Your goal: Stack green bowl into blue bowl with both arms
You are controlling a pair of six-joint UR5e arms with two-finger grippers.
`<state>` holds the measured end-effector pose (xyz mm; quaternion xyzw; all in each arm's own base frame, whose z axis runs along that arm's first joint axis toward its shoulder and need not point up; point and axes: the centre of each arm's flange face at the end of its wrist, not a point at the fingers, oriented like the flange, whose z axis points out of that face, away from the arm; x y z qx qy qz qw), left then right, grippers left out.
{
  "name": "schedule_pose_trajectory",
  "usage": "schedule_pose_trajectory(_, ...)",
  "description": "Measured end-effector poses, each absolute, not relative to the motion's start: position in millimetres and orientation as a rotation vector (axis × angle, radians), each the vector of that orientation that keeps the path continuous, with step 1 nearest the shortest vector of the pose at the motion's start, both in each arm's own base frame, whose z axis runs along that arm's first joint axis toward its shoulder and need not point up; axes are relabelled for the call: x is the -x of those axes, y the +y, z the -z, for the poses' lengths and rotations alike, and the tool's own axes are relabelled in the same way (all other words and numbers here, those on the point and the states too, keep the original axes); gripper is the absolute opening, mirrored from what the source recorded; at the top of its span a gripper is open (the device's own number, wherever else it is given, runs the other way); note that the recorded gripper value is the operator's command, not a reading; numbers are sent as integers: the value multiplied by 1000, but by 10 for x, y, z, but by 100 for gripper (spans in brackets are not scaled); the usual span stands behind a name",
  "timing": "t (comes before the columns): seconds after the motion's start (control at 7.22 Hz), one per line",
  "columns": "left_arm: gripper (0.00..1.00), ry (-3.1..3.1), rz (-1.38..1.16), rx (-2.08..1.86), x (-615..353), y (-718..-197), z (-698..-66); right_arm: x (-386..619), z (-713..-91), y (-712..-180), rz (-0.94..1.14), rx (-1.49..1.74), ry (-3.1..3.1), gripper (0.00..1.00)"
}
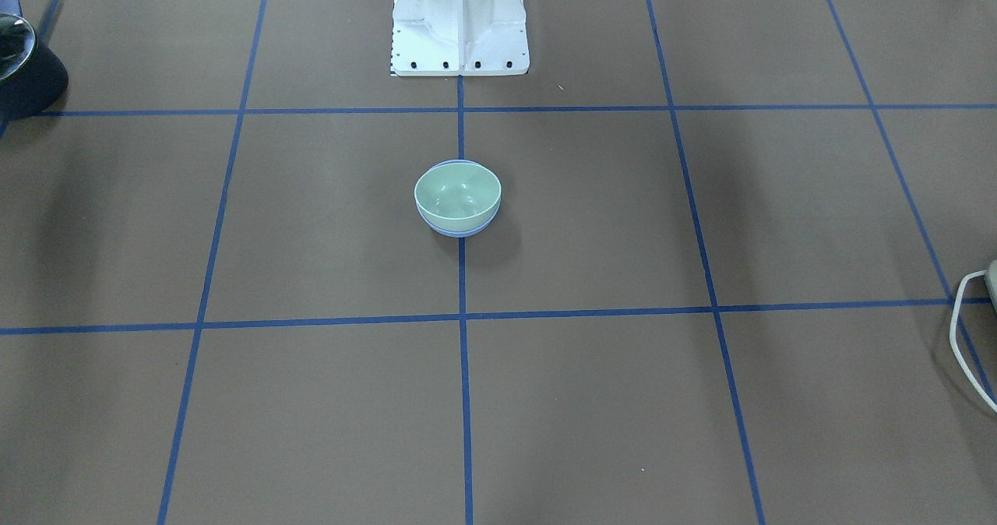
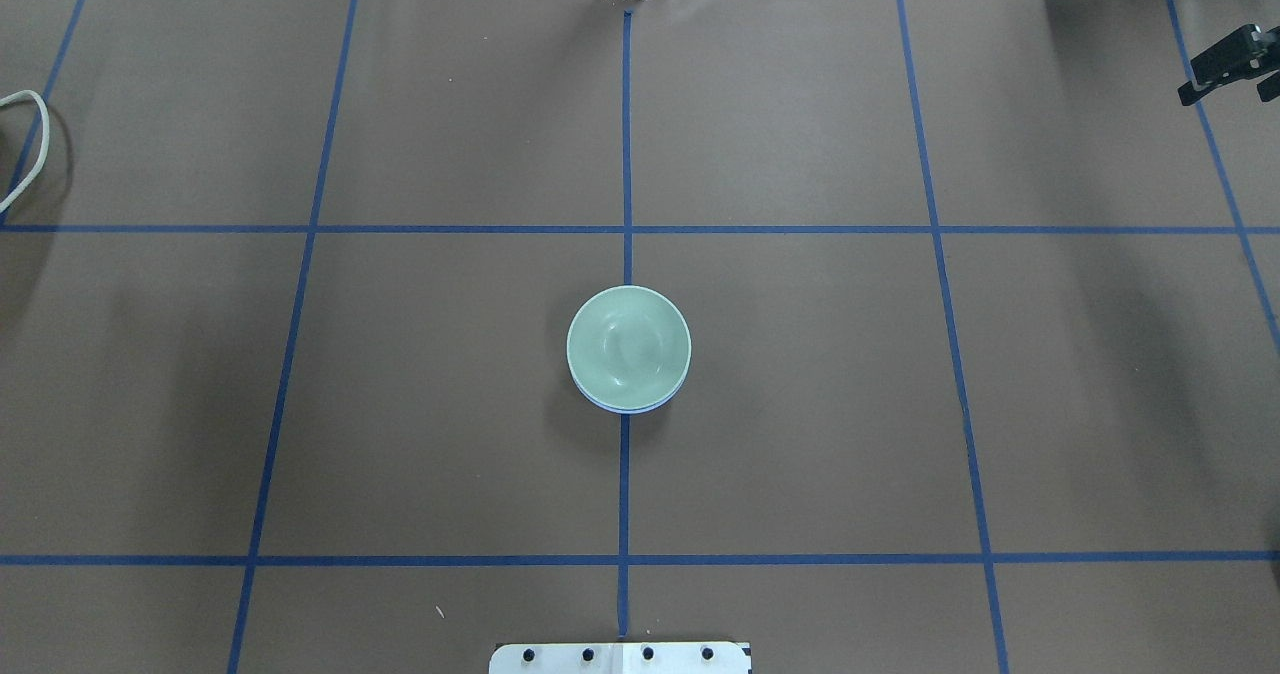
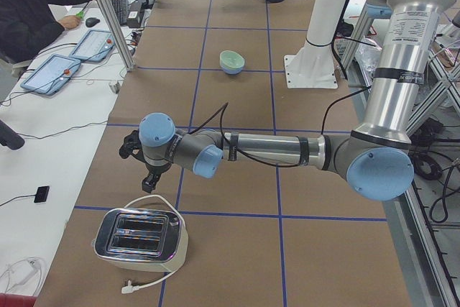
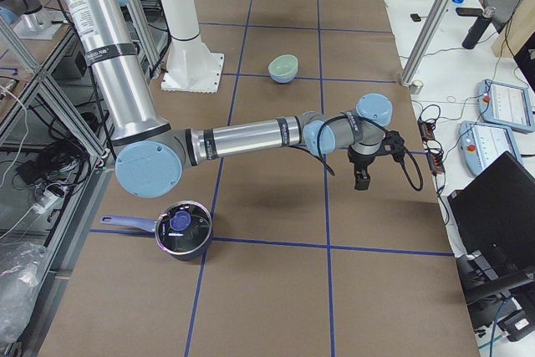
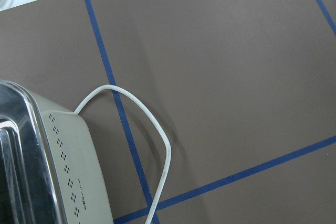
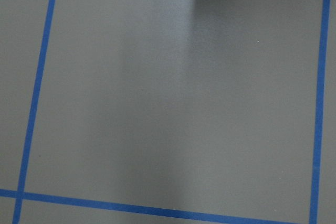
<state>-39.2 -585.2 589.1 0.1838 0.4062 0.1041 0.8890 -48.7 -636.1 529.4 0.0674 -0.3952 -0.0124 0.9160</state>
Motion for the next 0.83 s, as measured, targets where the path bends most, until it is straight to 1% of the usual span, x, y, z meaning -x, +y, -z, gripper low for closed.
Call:
schedule_pose_trajectory(0.42,97,833,-218,-371,452,-5760,-6059,220,-5316,-6338,-7,-134,-841,100)
schedule_pose_trajectory(0.83,98,829,-226,-370,465,-5746,-6107,111,-5206,-6330,-28,-123,-848,100)
